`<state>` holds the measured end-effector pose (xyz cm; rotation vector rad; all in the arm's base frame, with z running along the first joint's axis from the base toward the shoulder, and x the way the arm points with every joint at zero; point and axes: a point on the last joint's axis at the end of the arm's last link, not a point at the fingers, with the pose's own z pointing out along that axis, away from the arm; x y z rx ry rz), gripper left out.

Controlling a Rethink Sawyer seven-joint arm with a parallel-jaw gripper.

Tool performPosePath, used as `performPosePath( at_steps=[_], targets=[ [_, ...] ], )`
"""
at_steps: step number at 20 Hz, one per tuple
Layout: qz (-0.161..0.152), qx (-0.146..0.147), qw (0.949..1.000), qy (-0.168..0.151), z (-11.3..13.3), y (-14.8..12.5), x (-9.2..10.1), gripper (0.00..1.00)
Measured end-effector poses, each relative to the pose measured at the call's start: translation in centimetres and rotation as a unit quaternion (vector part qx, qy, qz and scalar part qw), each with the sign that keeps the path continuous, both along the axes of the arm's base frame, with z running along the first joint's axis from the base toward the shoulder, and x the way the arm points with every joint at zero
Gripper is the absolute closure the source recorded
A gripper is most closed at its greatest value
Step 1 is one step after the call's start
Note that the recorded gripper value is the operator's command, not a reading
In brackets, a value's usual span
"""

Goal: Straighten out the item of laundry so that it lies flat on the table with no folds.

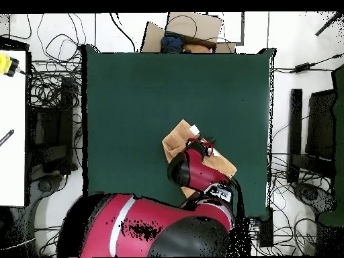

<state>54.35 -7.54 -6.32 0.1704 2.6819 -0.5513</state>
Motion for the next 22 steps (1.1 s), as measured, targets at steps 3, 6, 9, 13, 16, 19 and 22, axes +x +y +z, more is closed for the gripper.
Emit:
performPosePath(
  at_steps=[3, 6, 9, 13, 16, 19, 22],
  targets=[
    [0.001, 0.0, 1.0, 0.0, 0.0, 0.1, 0.0, 0.0],
    [0.002, 0.0, 1.0, 0.0, 0.0, 0.2, 0.0, 0.0],
    [0.003, 0.0, 1.0, 0.0, 0.0, 0.3, 0.0, 0.0],
    [0.005, 0.0, 1.0, 0.0, 0.0, 0.5, 0.1, 0.0],
    [0.01, 0.0, 1.0, -0.001, 0.1, 1.1, 0.2, 0.0],
    [0.017, 0.0, 0.9999, -0.002, 0.3, 1.9, 0.4, 0.0],
    [0.025, 0.002, 0.9997, -0.002, 1.0, 3.1, 0.7, 0.0]
  ],
)
